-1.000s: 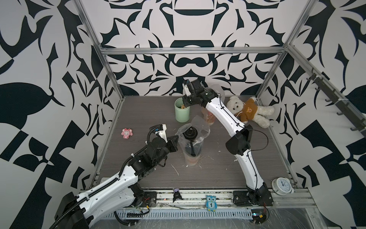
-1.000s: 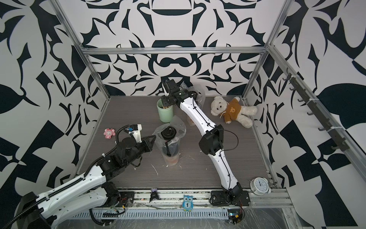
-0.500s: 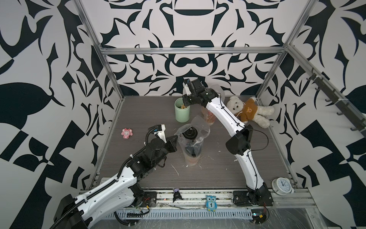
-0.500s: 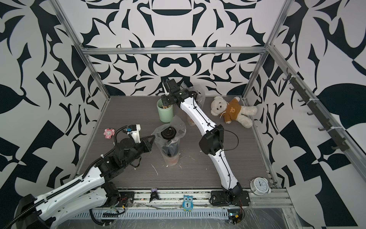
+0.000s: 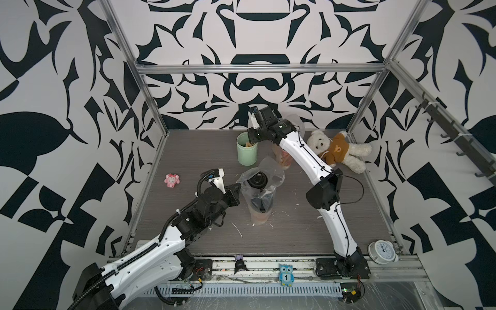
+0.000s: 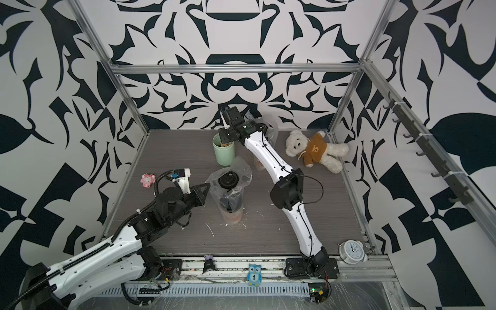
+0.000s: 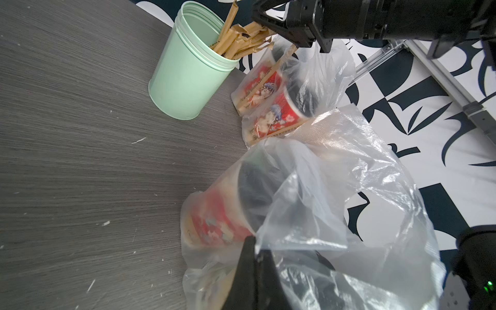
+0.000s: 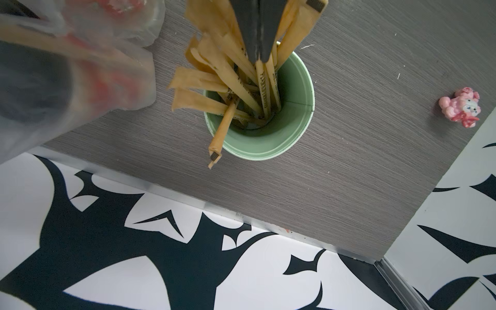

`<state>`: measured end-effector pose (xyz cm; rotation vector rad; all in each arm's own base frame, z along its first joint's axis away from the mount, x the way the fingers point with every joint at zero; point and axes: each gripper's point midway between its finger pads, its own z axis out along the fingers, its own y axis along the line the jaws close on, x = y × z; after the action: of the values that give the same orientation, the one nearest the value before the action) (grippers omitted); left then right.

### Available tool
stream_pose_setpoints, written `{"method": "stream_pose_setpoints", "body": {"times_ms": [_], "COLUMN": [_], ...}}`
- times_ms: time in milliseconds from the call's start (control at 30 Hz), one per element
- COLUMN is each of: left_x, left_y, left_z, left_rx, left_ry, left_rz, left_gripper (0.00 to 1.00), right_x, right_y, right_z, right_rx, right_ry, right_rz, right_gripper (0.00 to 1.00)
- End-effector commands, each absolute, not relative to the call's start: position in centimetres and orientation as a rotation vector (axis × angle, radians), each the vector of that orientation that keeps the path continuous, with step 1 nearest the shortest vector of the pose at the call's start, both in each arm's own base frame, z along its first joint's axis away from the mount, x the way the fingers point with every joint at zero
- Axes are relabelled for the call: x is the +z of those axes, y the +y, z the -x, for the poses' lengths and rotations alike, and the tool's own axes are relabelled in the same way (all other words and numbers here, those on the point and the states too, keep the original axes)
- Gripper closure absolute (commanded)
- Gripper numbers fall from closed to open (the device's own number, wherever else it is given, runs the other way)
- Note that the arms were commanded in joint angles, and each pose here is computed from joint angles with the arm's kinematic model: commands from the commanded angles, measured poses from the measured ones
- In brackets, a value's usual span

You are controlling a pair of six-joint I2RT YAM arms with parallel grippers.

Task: Pack milk tea into plastic carrier bags
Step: Pick up the straw from the container.

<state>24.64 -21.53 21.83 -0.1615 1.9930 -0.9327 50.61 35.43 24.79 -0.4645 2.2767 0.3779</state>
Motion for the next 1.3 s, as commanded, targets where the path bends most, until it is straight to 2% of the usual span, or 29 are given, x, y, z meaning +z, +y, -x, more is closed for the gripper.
{"method": "stream_pose_setpoints", "body": {"times_ms": [0,400,733,867,1100,1267], "left_x": [21.4,21.7,21.8,21.7,21.8,22.1], "left_y": [-21.1,-21.5,-21.7,-21.7,-22.5,-23.2], "left_z": [-24.7,-24.7,-24.6,-24.7,-24.8,-24.8], "left_rx": [-0.926,-0.952,-0.961,-0.957,-0.971,-0.993], "left_ry": [1.988,1.979,1.978,1.981,1.989,1.995], "left_rz": [0.18,0.17,0.164,0.164,0.139,0.106], "left_gripper": [1.0,1.0,1.0,1.0,1.0,1.0], "right_x": [31.4,37.6,36.8,39.2,48.0,50.4], "right_y": [35.0,34.9,34.4,33.7,29.8,27.7], "right_z": [-50.3,-48.2,-48.3,-47.2,-40.4,-34.4], "right_rx": [0.428,0.539,0.544,0.545,0.573,0.593], "right_ry": [2.131,2.009,2.042,2.001,1.878,1.87], "right_rz": [0.441,0.447,0.441,0.453,0.509,0.559], "right_gripper": [1.0,1.0,1.0,1.0,1.0,1.0]}}
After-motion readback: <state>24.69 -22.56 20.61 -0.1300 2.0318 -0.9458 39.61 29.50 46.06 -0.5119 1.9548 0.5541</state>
